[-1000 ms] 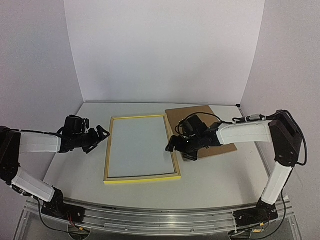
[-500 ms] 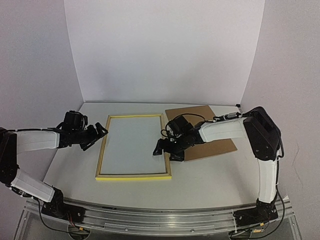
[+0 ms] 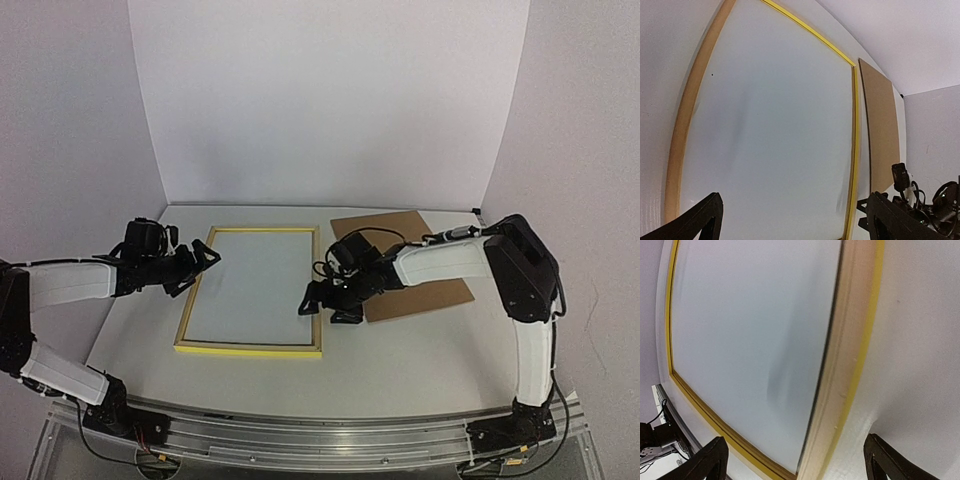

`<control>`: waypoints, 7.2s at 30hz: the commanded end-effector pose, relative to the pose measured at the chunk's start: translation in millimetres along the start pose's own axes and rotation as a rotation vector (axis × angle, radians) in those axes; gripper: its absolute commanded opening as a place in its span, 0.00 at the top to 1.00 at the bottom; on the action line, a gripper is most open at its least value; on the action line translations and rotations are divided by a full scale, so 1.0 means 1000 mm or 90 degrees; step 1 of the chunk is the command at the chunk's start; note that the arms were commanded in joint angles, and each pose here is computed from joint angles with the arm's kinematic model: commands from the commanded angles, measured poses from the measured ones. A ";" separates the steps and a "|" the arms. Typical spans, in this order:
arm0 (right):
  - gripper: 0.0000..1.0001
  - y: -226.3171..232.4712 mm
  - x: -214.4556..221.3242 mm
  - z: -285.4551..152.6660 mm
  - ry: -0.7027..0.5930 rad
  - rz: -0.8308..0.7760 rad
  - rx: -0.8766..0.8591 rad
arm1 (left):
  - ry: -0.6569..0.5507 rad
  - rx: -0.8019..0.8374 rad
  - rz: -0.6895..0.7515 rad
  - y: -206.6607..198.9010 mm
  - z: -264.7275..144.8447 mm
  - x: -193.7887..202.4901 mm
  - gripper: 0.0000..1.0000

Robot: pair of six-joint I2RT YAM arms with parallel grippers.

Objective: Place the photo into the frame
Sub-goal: Move the photo frame to the center of the board, then turn over the photo frame item at the center of the board.

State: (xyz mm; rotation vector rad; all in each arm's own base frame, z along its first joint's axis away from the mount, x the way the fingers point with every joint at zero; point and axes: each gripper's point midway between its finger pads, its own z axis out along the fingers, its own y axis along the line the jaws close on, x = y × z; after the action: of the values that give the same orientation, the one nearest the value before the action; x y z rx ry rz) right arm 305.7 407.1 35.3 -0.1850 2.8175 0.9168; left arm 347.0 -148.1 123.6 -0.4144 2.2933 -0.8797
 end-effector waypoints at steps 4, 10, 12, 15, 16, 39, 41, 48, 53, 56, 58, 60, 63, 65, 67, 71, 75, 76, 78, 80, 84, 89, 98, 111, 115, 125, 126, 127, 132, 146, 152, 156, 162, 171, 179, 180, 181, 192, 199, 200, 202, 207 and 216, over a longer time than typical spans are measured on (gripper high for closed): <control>0.09 -0.093 -0.070 -0.130 -0.171 0.104 0.059 | 0.068 0.186 0.078 -0.121 0.034 0.024 0.00; 0.07 -0.193 -0.106 -0.206 -0.253 0.180 0.148 | 0.188 0.251 0.118 -0.196 0.097 0.094 0.00; 0.07 -0.218 -0.113 -0.218 -0.253 0.206 0.144 | 0.234 0.266 0.122 -0.216 0.120 0.120 0.00; 0.07 -0.250 -0.126 -0.233 -0.254 0.235 0.129 | 0.283 0.262 0.105 -0.231 0.153 0.150 0.00; 0.07 -0.260 -0.130 -0.236 -0.253 0.245 0.125 | 0.297 0.256 0.097 -0.229 0.165 0.160 0.00; 0.12 -0.337 -0.132 -0.180 -0.120 0.257 0.055 | 0.322 0.075 0.048 -0.185 0.260 0.206 0.01; 0.14 -0.327 -0.129 -0.175 -0.107 0.249 0.010 | 0.323 0.073 0.047 -0.183 0.262 0.206 0.00; 0.19 -0.285 -0.119 -0.180 -0.087 0.205 -0.126 | 0.337 0.063 0.040 -0.175 0.269 0.215 0.01; 0.21 -0.255 -0.131 -0.207 -0.115 0.192 -0.183 | 0.346 0.060 0.039 -0.172 0.270 0.219 0.00; 0.22 -0.232 -0.141 -0.233 -0.141 0.184 -0.214 | 0.348 0.060 0.039 -0.170 0.269 0.220 0.00; 0.23 -0.216 -0.145 -0.250 -0.158 0.172 -0.231 | 0.350 0.061 0.038 -0.169 0.269 0.222 0.00; 0.24 -0.202 -0.145 -0.265 -0.169 0.168 -0.248 | 0.353 0.066 0.038 -0.169 0.268 0.223 0.00; 0.25 -0.180 -0.142 -0.283 -0.181 0.162 -0.288 | 0.355 0.070 0.036 -0.169 0.266 0.224 0.01; 0.26 -0.168 -0.139 -0.288 -0.182 0.158 -0.307 | 0.353 0.075 0.037 -0.170 0.265 0.223 0.01; 0.28 -0.158 -0.135 -0.287 -0.174 0.152 -0.315 | 0.351 0.080 0.039 -0.172 0.264 0.222 0.00; 0.32 -0.142 -0.129 -0.276 -0.145 0.151 -0.326 | 0.350 0.087 0.039 -0.174 0.263 0.222 0.01; 0.38 -0.135 -0.129 -0.270 -0.150 0.154 -0.287 | 0.345 0.090 0.033 -0.174 0.261 0.221 0.00; 0.41 -0.129 -0.129 -0.264 -0.156 0.145 -0.257 | 0.344 0.090 0.034 -0.174 0.261 0.221 0.00; 0.55 -0.130 -0.131 -0.268 -0.178 0.151 -0.219 | 0.344 0.089 0.033 -0.174 0.260 0.220 0.01; 0.69 -0.135 -0.133 -0.275 -0.206 0.157 -0.177 | 0.341 0.089 0.033 -0.173 0.258 0.219 0.01; 0.79 -0.150 -0.127 -0.290 -0.238 0.163 -0.071 | 0.330 0.087 0.044 -0.175 0.253 0.214 0.00; 1.00 -0.163 -0.113 -0.304 -0.234 0.150 0.020 | 0.302 0.090 0.073 -0.185 0.242 0.200 0.00; 1.00 -0.129 -0.111 -0.333 -0.256 0.048 0.004 | 0.261 0.110 0.125 -0.214 0.213 0.172 0.00; 1.00 -0.059 -0.117 -0.367 -0.384 -0.208 0.384 | 0.062 0.282 0.171 -0.327 0.063 0.048 0.00; 1.00 -0.027 -0.117 -0.355 -0.412 -0.279 0.480 | 0.053 0.330 0.123 -0.346 0.044 0.031 0.00; 1.00 0.035 -0.091 -0.282 -0.392 -0.406 0.529 | -0.002 0.336 0.016 -0.352 0.051 0.007 0.00; 1.00 0.037 -0.089 -0.275 -0.388 -0.413 0.530 | -0.006 0.328 0.010 -0.349 0.053 0.006 0.00; 1.00 0.040 -0.087 -0.271 -0.388 -0.418 0.532 | -0.007 0.319 0.003 -0.345 0.057 0.007 0.00; 1.00 0.056 -0.078 -0.249 -0.383 -0.442 0.522 | -0.002 0.268 -0.032 -0.321 0.080 0.014 0.04; 1.00 0.062 -0.049 -0.200 -0.349 -0.499 0.551 | 0.010 0.132 -0.062 -0.264 0.116 0.034 0.38; 1.00 0.069 -0.030 -0.171 -0.324 -0.522 0.542 | 0.019 0.121 -0.074 -0.251 0.117 0.041 0.65; 1.00 0.078 -0.017 -0.158 -0.313 -0.525 0.511 | 0.021 0.118 -0.081 -0.244 0.116 0.044 0.87; 0.59 0.091 0.004 -0.150 -0.277 -0.500 0.416 | 0.021 0.139 -0.076 -0.243 0.111 0.045 1.00; 0.17 0.140 0.057 -0.194 -0.188 -0.498 0.132 | 0.050 0.325 0.073 -0.281 0.072 0.015 1.00; 0.11 0.101 0.023 -0.261 -0.225 -0.336 0.019 | 0.097 0.493 0.183 -0.279 0.010 -0.011 1.00; 0.11 0.088 0.014 -0.268 -0.229 -0.309 0.011 | 0.103 0.506 0.186 -0.275 0.001 -0.014 1.00; 0.11 0.074 0.007 -0.273 -0.233 -0.286 0.005 | 0.107 0.514 0.186 -0.271 -0.008 -0.017 1.00; 0.16 0.018 -0.035 -0.254 -0.158 -0.134 -0.230 | 0.180 0.617 0.126 -0.239 -0.076 -0.013 1.00; 0.18 0.025 -0.039 -0.244 -0.156 -0.144 -0.287 | 0.207 0.630 0.092 -0.227 -0.092 0.002 1.00; 0.19 0.026 -0.038 -0.242 -0.153 -0.141 -0.300 | 0.201 0.638 0.088 -0.227 -0.096 0.002 1.00; 0.20 0.030 -0.037 -0.240 -0.152 -0.132 -0.331 | 0.196 0.644 0.072 -0.225 -0.099 0.003 1.00; 0.25 0.047 -0.034 -0.242 -0.147 -0.098 -0.452 | 0.170 0.659 0.050 -0.223 -0.102 0.001 1.00; 0.52 0.100 -0.015 -0.239 -0.108 -0.126 -0.527 | 0.172 0.655 0.035 -0.220 -0.089 -0.002 1.00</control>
State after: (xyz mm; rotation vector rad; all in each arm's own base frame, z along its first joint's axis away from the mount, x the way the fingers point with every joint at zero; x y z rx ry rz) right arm 287.8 321.0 244.4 -0.3277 2.1886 1.7512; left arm 302.9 -267.5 297.5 0.1805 1.8504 -1.9779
